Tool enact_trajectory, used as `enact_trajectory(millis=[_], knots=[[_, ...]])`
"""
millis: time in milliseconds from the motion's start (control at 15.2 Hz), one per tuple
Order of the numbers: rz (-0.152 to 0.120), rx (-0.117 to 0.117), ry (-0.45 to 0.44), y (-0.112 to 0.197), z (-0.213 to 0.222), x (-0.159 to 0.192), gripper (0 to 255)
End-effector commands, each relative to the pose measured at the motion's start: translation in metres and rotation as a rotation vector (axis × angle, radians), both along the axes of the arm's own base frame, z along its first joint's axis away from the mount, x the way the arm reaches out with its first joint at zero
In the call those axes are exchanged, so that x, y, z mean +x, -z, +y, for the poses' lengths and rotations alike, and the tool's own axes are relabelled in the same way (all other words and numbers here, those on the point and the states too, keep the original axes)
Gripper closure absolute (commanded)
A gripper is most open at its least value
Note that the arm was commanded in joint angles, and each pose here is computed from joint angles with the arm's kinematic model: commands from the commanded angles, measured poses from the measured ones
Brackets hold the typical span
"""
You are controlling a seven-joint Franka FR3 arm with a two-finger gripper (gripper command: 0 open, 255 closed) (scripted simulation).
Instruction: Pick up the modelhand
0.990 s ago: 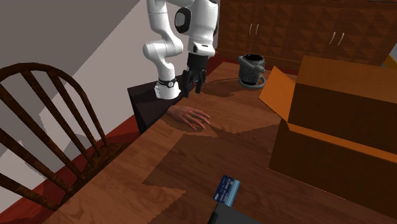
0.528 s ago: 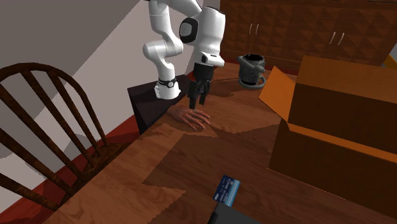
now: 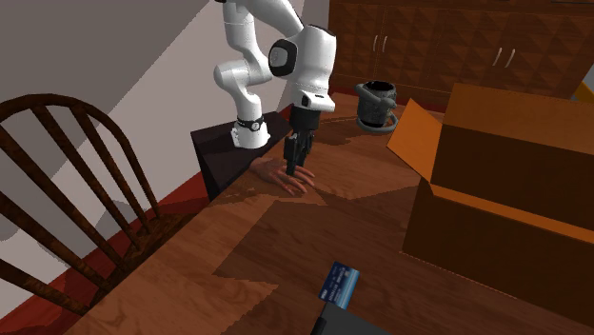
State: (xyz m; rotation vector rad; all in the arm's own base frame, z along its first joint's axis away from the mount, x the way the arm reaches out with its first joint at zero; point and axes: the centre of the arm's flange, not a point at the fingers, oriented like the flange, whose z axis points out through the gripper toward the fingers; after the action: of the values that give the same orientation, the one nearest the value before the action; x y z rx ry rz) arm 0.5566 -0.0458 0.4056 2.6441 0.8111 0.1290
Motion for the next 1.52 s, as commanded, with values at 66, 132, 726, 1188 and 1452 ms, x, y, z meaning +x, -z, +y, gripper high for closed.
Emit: enact_trajectory(millis=[66, 132, 726, 1188, 1452], knots=[[0.000, 0.000, 0.000, 0.001, 0.000, 0.000, 255], [0.000, 0.000, 0.000, 0.001, 0.000, 0.000, 255], [0.000, 0.000, 0.000, -0.020, 0.000, 0.001, 255], [0.000, 0.000, 0.000, -0.057, 0.000, 0.001, 255], [0.000, 0.000, 0.000, -0.079, 0.000, 0.001, 255]])
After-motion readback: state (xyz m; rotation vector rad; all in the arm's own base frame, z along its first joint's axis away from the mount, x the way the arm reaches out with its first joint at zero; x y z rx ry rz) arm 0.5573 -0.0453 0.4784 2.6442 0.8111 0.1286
